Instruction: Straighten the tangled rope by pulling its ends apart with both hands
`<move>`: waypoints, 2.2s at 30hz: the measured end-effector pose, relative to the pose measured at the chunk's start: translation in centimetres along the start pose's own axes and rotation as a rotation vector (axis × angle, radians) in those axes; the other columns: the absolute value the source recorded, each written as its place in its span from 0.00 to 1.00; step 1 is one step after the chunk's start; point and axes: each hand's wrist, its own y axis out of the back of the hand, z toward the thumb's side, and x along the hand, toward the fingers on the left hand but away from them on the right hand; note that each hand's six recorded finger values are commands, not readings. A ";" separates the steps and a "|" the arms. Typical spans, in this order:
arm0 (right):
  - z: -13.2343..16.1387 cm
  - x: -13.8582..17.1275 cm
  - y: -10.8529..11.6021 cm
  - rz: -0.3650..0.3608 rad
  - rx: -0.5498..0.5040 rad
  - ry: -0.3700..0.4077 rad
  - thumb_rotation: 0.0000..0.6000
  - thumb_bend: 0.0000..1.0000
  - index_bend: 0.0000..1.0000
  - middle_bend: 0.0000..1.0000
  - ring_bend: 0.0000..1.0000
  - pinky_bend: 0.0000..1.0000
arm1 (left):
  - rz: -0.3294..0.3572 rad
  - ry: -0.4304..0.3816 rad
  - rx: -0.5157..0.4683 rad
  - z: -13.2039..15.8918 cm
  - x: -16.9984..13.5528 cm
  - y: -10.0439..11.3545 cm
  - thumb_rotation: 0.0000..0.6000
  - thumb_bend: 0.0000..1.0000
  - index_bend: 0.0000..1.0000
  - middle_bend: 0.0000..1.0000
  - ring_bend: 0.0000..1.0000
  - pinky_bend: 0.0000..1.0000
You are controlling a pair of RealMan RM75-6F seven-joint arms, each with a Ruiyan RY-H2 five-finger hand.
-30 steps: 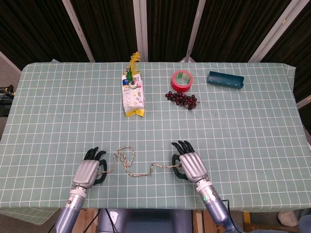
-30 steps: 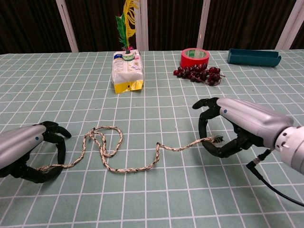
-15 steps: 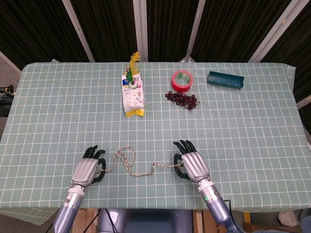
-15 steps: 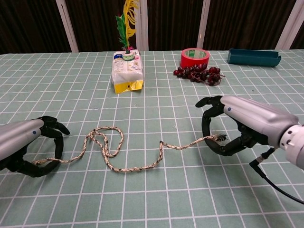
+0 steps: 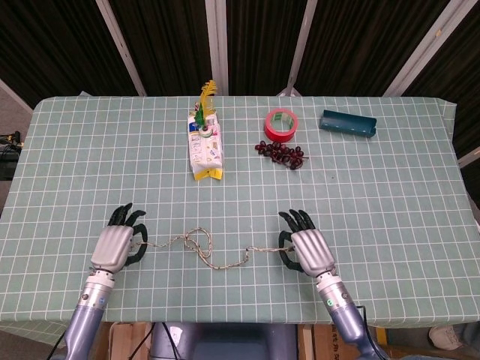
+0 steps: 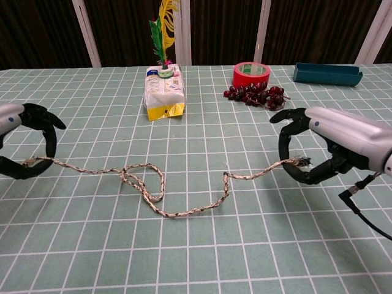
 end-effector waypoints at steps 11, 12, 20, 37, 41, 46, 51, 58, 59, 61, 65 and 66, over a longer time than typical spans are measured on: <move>-3.6 0.7 2.9 -0.055 0.017 -0.075 1.00 0.50 0.64 0.14 0.00 0.00 | 0.046 0.047 0.000 -3.5 -0.1 4.0 1.00 0.58 0.61 0.19 0.00 0.00; -3.9 0.7 3.2 -0.062 0.018 -0.081 1.00 0.50 0.64 0.14 0.00 0.00 | 0.046 0.051 0.001 -3.8 -0.2 4.1 1.00 0.58 0.61 0.19 0.00 0.00; -6.9 0.9 5.5 -0.115 0.040 -0.152 1.00 0.50 0.64 0.14 0.00 0.00 | 0.047 0.067 0.008 -5.5 -0.9 4.7 1.00 0.58 0.61 0.19 0.00 0.00; -12.7 1.4 9.3 -0.194 0.025 -0.304 1.00 0.50 0.64 0.14 0.00 0.00 | 0.053 0.102 0.044 -8.1 -1.4 5.4 1.00 0.58 0.61 0.19 0.00 0.00; -13.7 1.6 9.7 -0.197 0.036 -0.328 1.00 0.50 0.64 0.14 0.00 0.00 | 0.048 0.108 0.048 -8.4 -1.4 5.1 1.00 0.58 0.61 0.19 0.00 0.00; -14.9 1.9 9.9 -0.198 0.052 -0.357 1.00 0.50 0.64 0.14 0.00 0.00 | 0.042 0.110 0.055 -8.6 -1.4 4.8 1.00 0.58 0.61 0.19 0.00 0.00; -16.1 2.3 10.0 -0.202 0.065 -0.387 1.00 0.50 0.64 0.14 0.00 0.00 | 0.040 0.119 0.063 -9.0 -1.2 4.5 1.00 0.58 0.61 0.19 0.00 0.00; -17.4 2.7 9.8 -0.191 0.069 -0.419 1.00 0.50 0.64 0.14 0.00 0.00 | 0.022 0.137 0.078 -9.6 -1.0 3.7 1.00 0.58 0.61 0.19 0.00 0.00; -17.6 2.7 9.6 -0.187 0.072 -0.423 1.00 0.50 0.64 0.14 0.00 0.00 | 0.017 0.138 0.080 -9.7 -0.9 3.5 1.00 0.58 0.61 0.19 0.00 0.00; -17.9 2.8 9.4 -0.181 0.076 -0.428 1.00 0.50 0.64 0.14 0.00 0.00 | 0.006 0.140 0.083 -9.7 -0.8 3.1 1.00 0.58 0.61 0.19 0.00 0.00; -18.5 3.0 8.9 -0.169 0.086 -0.441 1.00 0.50 0.64 0.14 0.00 0.00 | -0.004 0.139 0.089 -9.6 -0.6 2.3 1.00 0.58 0.61 0.19 0.00 0.00; -18.6 3.0 8.8 -0.167 0.090 -0.444 1.00 0.50 0.64 0.14 0.00 0.00 | -0.006 0.138 0.094 -9.6 -0.4 2.1 1.00 0.58 0.61 0.19 0.00 0.00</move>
